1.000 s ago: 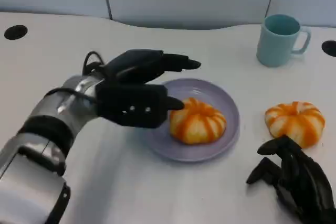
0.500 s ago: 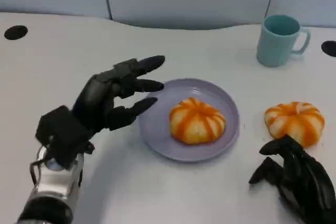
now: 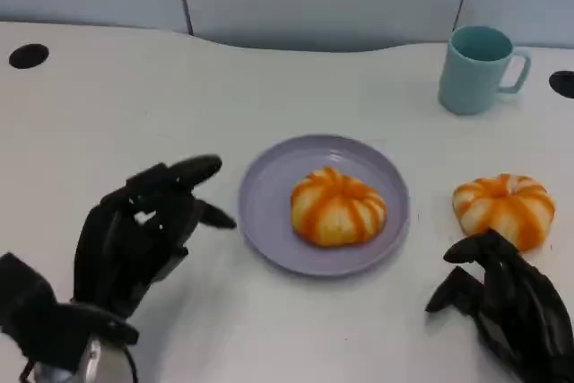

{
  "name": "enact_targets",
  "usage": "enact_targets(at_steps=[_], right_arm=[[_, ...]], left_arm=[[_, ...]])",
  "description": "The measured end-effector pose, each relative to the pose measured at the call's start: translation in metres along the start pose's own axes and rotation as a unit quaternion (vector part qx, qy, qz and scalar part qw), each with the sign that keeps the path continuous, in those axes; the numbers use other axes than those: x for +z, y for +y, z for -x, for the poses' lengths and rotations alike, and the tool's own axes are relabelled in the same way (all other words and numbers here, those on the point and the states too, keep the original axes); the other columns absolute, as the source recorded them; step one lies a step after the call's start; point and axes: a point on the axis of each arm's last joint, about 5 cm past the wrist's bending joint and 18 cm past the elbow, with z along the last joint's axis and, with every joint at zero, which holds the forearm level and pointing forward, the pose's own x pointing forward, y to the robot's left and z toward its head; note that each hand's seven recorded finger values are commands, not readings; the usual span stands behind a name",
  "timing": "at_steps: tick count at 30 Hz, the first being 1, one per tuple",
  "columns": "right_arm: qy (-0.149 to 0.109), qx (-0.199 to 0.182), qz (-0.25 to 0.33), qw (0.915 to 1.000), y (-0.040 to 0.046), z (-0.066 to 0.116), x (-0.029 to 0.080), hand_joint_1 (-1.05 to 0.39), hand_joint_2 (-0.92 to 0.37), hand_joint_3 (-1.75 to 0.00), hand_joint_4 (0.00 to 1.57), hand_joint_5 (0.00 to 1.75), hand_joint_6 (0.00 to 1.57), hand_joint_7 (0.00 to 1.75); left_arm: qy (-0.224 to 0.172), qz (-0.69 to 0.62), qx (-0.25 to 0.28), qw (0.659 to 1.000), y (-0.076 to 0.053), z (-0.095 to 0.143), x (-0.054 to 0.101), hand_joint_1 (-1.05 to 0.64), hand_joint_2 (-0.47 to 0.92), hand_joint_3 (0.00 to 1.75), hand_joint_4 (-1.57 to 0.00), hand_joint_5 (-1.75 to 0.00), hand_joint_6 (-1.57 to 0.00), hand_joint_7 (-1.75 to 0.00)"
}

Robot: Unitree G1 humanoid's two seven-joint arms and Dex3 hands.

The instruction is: Grasp the bread from the table and place it into the plate.

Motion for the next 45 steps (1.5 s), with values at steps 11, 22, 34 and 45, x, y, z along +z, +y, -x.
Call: enact_targets(at_steps=[11, 22, 34, 45], right_arm=[[-0.001, 0.001, 0.003, 1.0000, 0.0005, -0.001, 0.001, -0.50, -0.92, -0.45, 0.50, 1.75, 0.41, 1.58], [0.001, 0.001, 0.005, 1.0000, 0.0008, -0.001, 0.001, -0.50, -0.92, -0.47, 0.48, 1.75, 0.40, 1.57], [0.006, -0.002, 0.016, 0.9999, -0.0041, 0.002, 0.002, -0.51, -0.92, -0.47, 0.48, 1.75, 0.39, 1.57], [0.005, 0.000, 0.013, 0.9999, -0.0095, 0.001, 0.003, -0.47, -0.92, -0.50, 0.47, 1.75, 0.38, 1.60]], left_arm=[[0.068, -0.005, 0.014, 0.998, 0.004, 0.030, -0.007, -0.63, 0.92, 0.40, -0.67, -1.75, -0.55, -1.42], [0.106, 0.008, 0.017, 0.994, 0.008, 0.042, -0.015, -0.62, 0.92, 0.35, -0.64, -1.75, -0.58, -1.40], [0.114, 0.028, 0.039, 0.992, 0.013, 0.044, -0.022, -0.60, 0.92, 0.37, -0.68, -1.75, -0.55, -1.45], [0.104, 0.030, 0.028, 0.994, 0.015, 0.040, -0.026, -0.62, 0.92, 0.33, -0.69, -1.75, -0.57, -1.47]])
